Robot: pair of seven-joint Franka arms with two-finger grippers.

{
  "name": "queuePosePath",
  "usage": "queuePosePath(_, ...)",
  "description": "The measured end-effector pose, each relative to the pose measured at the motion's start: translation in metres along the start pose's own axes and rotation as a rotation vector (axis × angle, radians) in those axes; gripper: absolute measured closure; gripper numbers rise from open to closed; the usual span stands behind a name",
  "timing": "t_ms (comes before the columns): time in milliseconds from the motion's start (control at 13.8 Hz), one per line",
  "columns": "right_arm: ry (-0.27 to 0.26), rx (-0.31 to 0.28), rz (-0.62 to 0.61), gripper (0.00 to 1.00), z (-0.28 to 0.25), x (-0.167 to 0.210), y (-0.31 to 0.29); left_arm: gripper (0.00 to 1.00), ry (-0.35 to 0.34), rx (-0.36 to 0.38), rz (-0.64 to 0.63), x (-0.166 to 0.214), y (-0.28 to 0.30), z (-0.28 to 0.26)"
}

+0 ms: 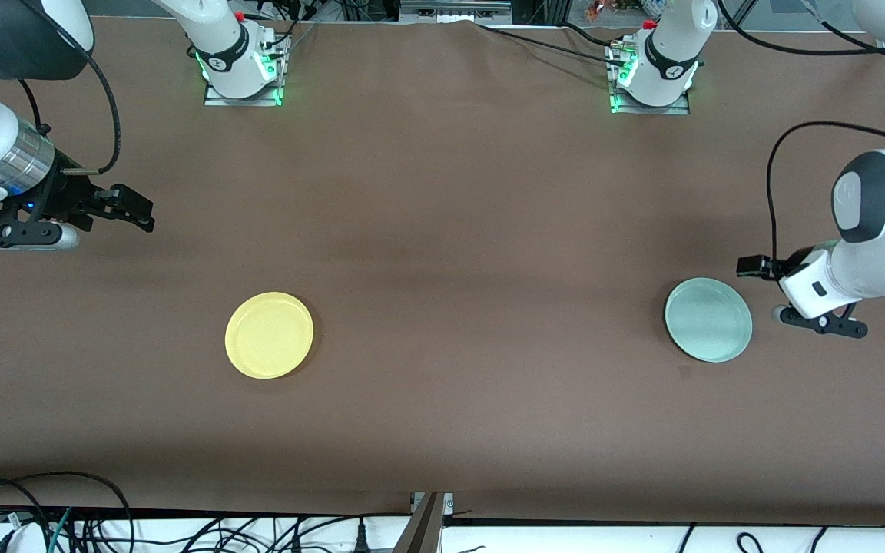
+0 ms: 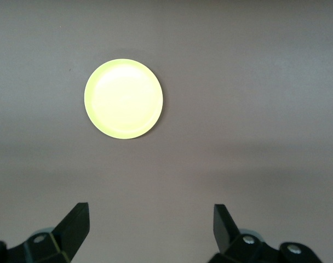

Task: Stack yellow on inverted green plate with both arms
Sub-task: 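Move the left gripper down to the rim of the green plate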

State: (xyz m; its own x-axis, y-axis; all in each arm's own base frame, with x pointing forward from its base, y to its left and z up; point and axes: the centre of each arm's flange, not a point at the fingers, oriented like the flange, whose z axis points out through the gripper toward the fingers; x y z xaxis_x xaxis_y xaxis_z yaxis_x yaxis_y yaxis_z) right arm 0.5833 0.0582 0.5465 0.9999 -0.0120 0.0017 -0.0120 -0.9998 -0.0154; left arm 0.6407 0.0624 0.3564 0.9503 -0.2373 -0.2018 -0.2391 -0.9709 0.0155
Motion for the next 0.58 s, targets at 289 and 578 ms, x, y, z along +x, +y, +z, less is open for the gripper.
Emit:
queuePosePath(289,0.004,0.0,0.0,0.0,0.007,0.001,0.0,0.0,0.045,0.01,0.196,0.022,-0.03,0.067)
queuePosePath(578,0.004,0.0,-0.013,0.0,0.018,0.001,0.0,0.0,0.06,0.013,0.352,0.032,-0.049,0.122)
